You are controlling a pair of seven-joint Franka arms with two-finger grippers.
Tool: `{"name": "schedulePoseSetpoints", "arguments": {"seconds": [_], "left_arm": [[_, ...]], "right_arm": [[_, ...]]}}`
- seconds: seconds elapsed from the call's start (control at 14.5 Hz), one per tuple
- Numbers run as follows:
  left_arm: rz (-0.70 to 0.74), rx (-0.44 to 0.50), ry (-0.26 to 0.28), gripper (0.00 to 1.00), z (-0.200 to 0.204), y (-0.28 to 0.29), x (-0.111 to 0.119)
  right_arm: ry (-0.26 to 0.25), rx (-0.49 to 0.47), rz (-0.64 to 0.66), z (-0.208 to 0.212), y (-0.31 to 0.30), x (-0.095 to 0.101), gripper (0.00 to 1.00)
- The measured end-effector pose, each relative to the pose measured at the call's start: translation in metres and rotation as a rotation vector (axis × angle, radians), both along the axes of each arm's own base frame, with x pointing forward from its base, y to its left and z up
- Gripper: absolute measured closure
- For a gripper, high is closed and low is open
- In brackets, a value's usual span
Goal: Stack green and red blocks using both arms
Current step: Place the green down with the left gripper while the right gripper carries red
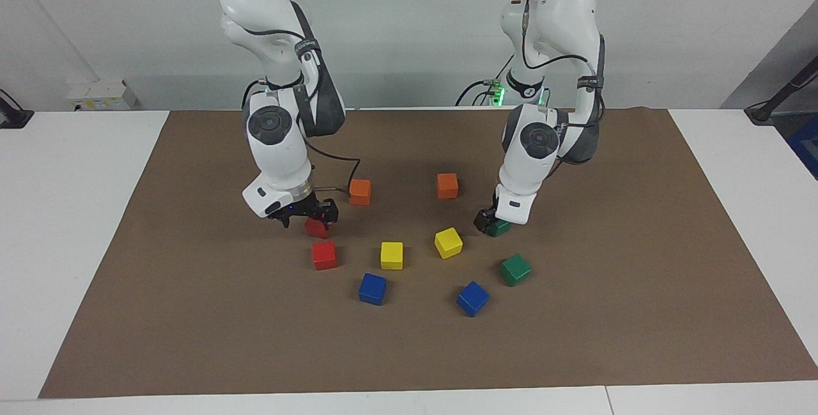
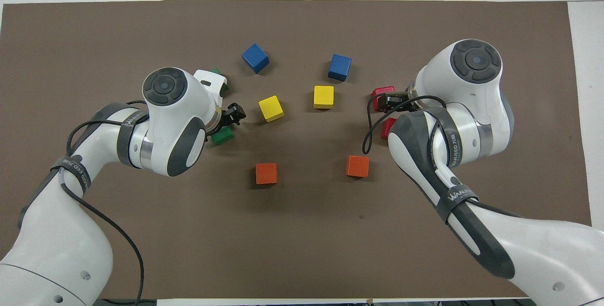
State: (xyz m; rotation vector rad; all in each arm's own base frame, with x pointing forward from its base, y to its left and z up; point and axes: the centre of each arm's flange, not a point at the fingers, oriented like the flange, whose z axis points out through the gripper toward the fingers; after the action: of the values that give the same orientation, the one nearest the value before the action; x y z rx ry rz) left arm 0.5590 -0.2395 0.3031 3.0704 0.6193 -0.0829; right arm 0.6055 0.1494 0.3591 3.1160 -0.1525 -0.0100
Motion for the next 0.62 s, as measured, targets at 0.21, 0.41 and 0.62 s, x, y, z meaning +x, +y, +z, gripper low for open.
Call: {"name": "schedulePoseSetpoints", "arguments": {"seconds": [0.21,0.41,0.62], "left_arm": [[0.001,-0.001,-0.002,0.0,-0.001,0.0,0.0],[0.0,0.0,-0.001,0.16,-0.002,0.0,-0.001],[-0.031,0.018,0.016,0.45,0.0,-0.001,-0.004]], "right_arm": [[0.009,0.0,-0.002,-0.004,0.0,-0.002,0.0],[0.02,-0.001,0.0,-0.009,0.001,-0.006,0.0],[0.032,-0.002,0.004,-0.016,0.002,-0.01,0.0]]}}
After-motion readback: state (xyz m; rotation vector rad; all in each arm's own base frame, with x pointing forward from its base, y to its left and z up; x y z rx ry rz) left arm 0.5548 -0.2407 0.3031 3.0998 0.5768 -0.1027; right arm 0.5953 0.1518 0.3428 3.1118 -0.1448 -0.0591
